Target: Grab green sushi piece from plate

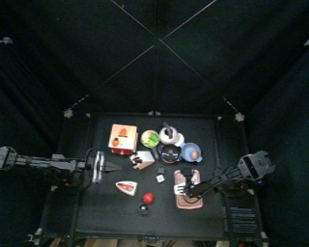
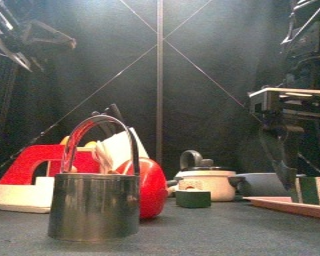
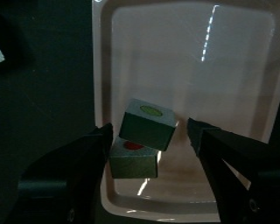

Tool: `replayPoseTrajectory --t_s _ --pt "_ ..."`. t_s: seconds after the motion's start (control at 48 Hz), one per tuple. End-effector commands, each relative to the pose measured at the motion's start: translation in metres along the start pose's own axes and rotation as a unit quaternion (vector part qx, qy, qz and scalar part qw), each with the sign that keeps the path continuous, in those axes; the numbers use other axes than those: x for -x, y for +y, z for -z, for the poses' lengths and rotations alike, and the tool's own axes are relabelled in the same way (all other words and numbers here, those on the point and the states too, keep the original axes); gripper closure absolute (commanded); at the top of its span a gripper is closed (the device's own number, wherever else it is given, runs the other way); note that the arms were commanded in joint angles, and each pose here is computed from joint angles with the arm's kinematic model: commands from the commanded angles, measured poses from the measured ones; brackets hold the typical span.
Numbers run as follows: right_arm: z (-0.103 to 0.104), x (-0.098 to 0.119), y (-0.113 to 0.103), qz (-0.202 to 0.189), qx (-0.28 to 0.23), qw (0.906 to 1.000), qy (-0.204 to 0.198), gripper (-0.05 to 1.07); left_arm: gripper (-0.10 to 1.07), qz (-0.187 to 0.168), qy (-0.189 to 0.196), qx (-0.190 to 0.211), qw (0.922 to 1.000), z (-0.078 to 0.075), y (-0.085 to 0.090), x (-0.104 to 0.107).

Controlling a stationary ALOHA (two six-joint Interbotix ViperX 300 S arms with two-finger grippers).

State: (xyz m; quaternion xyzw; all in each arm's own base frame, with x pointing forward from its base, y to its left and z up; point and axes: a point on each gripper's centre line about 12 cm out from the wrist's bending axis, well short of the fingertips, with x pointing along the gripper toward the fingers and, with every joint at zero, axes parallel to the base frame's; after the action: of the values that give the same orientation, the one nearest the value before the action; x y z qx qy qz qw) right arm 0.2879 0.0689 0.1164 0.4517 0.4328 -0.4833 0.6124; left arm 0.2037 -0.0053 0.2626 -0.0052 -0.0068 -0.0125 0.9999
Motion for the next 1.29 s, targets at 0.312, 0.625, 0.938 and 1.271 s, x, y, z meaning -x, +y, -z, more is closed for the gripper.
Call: replayPoseTrajectory --t_s 0.312,0.625,0.938,1.271 --pt "-0.01 0.002 0.003 -0.01 -0.005 0.9999 -0.008 0.24 0.98 -0.001 -0.007 -0.001 1.0 -0.005 0.0 -0.002" --pt "-0.016 0.012 0.012 -0.027 0.002 0.9995 -0.017 0.33 0.97 -0.001 -0.007 -0.001 1.0 -0.005 0.0 -0.002" --pt "-0.02 0.017 0.016 -0.031 0.01 0.999 -0.03 0.34 0.97 -0.001 -0.008 -0.001 1.0 -0.005 0.0 -0.002" --pt "-0.021 0.025 0.028 -0.056 0.025 0.9973 -0.042 0.34 0.97 -0.001 -0.005 0.001 1.0 -0.004 0.0 -0.002"
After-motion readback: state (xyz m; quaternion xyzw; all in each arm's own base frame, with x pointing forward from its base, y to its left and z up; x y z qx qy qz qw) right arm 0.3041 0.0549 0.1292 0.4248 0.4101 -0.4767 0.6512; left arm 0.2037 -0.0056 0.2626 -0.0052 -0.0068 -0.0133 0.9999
